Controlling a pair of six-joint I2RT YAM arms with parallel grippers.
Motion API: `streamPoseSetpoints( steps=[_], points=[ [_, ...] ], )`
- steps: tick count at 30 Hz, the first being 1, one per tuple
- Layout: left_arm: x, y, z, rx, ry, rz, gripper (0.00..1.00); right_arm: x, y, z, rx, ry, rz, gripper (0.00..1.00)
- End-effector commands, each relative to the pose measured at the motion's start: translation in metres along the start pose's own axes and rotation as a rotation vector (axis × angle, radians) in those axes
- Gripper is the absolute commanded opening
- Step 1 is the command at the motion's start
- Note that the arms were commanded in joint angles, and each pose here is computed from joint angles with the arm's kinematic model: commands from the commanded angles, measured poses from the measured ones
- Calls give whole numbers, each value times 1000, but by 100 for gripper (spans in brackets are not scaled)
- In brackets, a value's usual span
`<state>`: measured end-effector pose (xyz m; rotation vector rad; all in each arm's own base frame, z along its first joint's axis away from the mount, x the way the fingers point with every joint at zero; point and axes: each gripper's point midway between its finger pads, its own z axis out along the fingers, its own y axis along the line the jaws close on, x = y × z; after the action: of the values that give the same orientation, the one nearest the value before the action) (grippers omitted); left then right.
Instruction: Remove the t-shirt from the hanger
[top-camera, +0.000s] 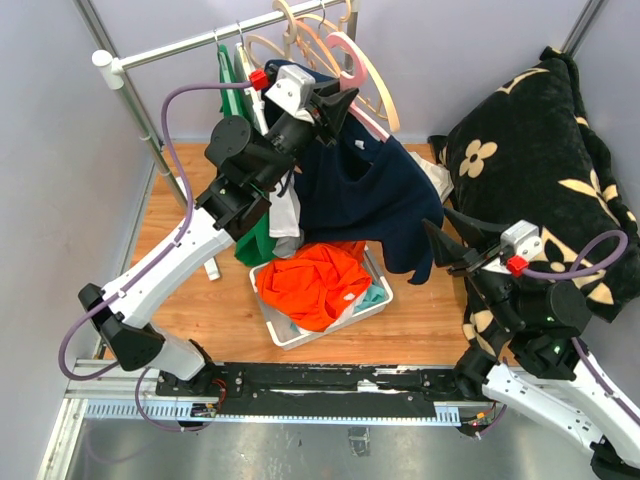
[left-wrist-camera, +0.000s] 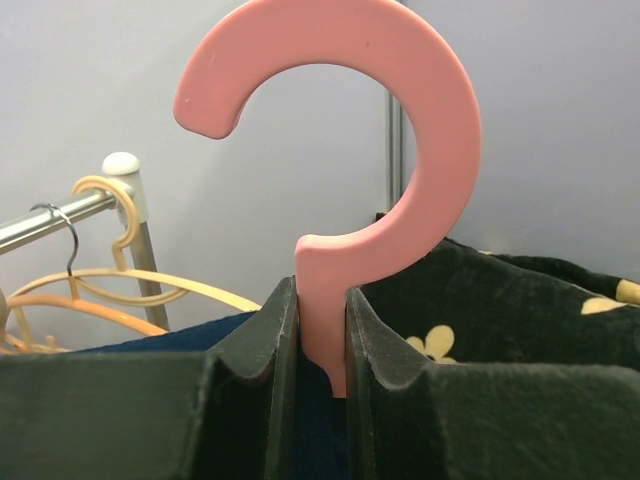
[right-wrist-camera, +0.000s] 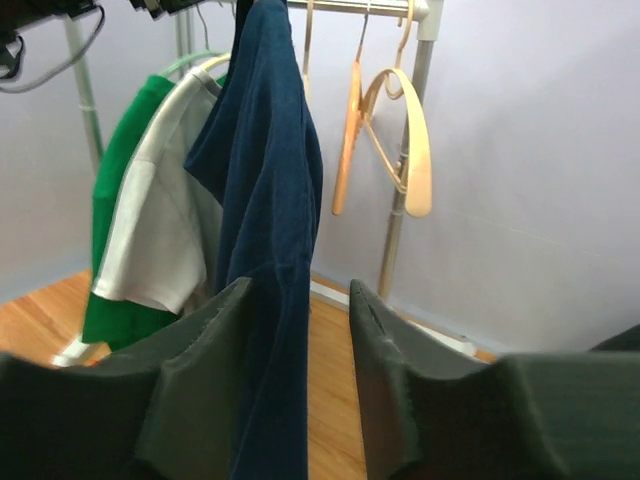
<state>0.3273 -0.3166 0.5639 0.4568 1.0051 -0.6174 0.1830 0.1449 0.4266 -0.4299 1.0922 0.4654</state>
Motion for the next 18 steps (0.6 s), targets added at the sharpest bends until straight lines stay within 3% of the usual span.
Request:
streamPoseSetpoints(
  steps=[1,3,5,12,18],
  points=[
    [-35,10,5,-38,-83,17,1,16,-2,-8,21,46,5,33],
    [-39,11,6,-43,-91,23,1,19,-3,-10,28,55,10,13],
    [-41,13,8,-51,-93,27,0,21,-5,-11,38,64,11,2],
    [-69,33,13,-127,-134,50,0,40,-21,-21,143,120,36,1],
    [-96,51,12,-183,-169,63,1,67,-65,-46,448,179,89,1]
  ],
)
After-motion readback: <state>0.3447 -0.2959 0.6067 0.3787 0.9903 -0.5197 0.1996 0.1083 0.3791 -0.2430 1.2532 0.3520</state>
